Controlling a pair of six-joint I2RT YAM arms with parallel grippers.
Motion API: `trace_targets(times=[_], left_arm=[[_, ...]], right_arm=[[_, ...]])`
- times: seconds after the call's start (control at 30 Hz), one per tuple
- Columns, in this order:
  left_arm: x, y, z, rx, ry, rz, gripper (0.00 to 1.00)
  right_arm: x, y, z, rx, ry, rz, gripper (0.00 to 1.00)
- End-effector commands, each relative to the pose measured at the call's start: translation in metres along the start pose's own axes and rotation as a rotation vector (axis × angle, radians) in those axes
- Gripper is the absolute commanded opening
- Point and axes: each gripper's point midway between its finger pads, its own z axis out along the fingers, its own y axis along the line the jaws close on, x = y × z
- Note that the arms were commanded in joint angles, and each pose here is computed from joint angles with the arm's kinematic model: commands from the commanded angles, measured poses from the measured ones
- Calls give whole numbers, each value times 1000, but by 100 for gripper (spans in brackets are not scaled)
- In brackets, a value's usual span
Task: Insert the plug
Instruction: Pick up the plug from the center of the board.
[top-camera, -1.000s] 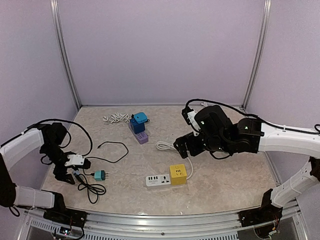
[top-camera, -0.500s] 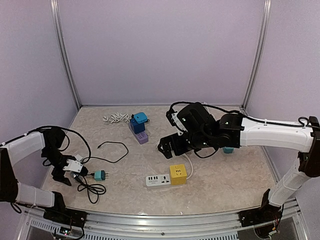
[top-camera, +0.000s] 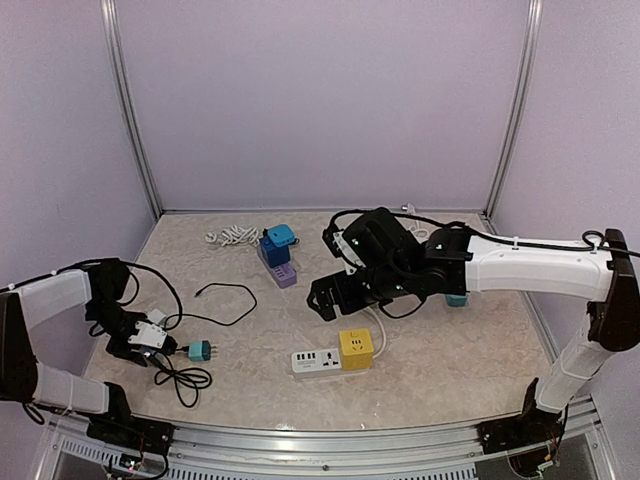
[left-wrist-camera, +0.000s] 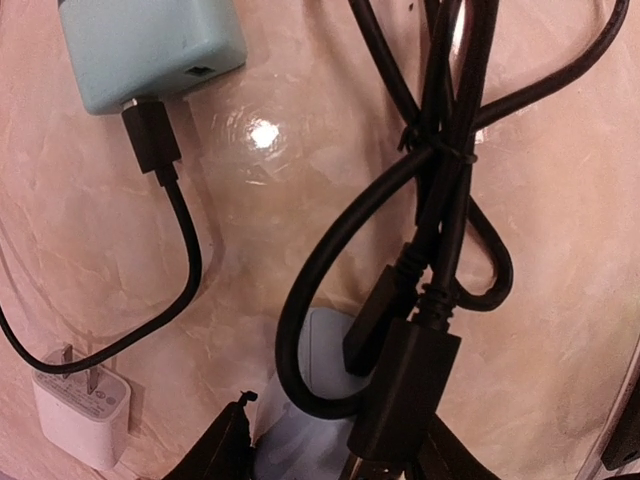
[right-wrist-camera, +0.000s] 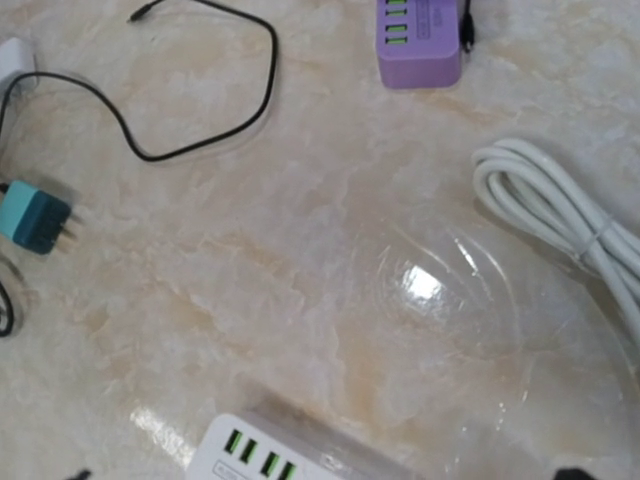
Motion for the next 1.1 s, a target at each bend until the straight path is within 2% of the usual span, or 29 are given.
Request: trace_targets(times=[0.0, 0.07, 0.1, 0.2, 0.3, 0.43, 0.53, 0.67, 0.73, 0.93, 1.07], left_arm=[[2, 1, 8, -10, 2, -4, 46], [2, 1, 8, -9, -2, -7, 37], [1, 1, 7, -6, -3, -11, 30], [-3, 0, 2, 1, -22, -42, 0], [-14, 7, -14, -15, -78, -111, 0], [-46, 25, -53, -59, -259, -229, 0], [-84, 36, -97, -86, -478, -282, 0], [-130, 41, -162, -98, -763, -276, 0], [-146, 47, -192, -100, -868, -294, 0], [-192, 56, -250, -76, -1026, -251, 0], [-218, 59, -272, -17, -1110, -244, 0]], right_arm=[[-3, 6, 0, -16, 8, 1, 100], [-3, 6, 0, -16, 8, 1, 100], [-3, 6, -1, -16, 7, 1, 100], [-4, 7, -3, -21, 0, 3, 100], [-10, 8, -9, -31, -31, 2, 100], [-25, 14, -22, -69, -102, -24, 100], [-42, 24, -37, -113, -162, -65, 100], [-75, 44, -64, -188, -267, -146, 100], [-91, 57, -79, -239, -327, -193, 100], [-128, 110, -120, -461, -500, -384, 100], [-141, 138, -110, -499, -531, -451, 100]])
